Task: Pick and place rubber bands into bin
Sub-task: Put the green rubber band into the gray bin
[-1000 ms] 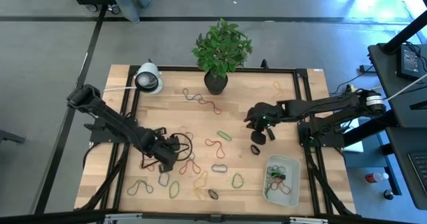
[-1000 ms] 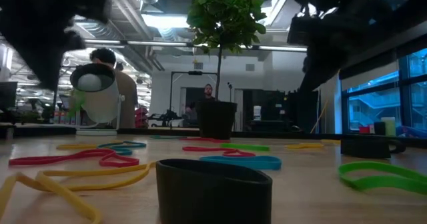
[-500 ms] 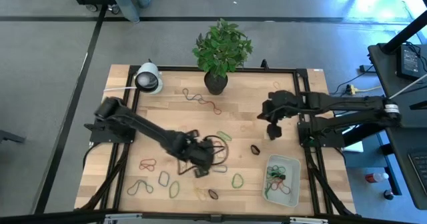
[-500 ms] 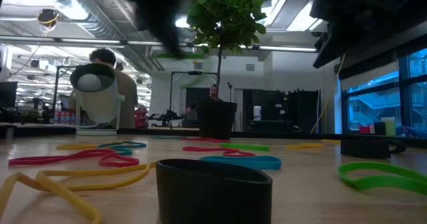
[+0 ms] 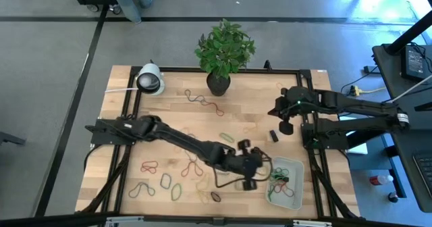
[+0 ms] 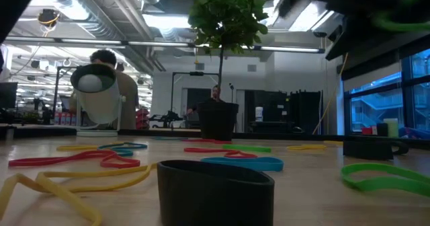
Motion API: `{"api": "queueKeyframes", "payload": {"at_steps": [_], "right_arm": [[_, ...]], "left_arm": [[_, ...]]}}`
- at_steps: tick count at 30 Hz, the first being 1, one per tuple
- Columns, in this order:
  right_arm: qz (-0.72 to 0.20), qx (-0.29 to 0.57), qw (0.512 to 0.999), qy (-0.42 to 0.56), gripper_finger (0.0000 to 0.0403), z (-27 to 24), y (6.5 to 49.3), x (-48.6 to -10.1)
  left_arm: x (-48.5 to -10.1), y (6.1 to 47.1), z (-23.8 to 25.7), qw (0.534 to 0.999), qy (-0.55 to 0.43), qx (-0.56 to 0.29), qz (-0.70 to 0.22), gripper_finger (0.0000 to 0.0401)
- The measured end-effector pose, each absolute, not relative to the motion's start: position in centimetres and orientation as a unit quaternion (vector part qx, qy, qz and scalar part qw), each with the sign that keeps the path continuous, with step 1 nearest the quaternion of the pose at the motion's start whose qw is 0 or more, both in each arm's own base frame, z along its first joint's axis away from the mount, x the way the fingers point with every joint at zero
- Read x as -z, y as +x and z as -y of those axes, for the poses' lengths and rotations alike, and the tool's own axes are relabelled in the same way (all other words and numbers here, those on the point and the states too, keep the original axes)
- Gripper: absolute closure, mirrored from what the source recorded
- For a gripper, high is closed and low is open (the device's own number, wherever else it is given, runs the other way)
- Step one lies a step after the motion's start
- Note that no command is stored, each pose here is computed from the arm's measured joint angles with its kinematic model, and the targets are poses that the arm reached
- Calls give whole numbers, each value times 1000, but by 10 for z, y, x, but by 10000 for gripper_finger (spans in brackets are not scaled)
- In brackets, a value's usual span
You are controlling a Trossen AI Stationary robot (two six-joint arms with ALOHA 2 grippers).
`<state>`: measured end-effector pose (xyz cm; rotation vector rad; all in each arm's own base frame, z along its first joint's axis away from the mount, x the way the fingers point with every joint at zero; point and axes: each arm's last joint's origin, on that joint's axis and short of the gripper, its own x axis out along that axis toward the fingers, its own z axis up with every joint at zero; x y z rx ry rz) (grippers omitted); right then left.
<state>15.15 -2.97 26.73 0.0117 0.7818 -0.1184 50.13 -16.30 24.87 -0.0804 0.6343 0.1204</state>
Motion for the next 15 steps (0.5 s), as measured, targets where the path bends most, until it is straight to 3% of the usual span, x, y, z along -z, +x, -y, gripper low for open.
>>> {"api": "queueKeyframes", "payload": {"at_steps": [8,15], "right_arm": [[-355,23,934,38,399,24,137,-275],[-340,26,939,45,399,22,130,-279]], "left_arm": [[-211,553,157,974,-58,-34,-217,399],[-181,571,137,973,-119,-13,-197,396]]}}
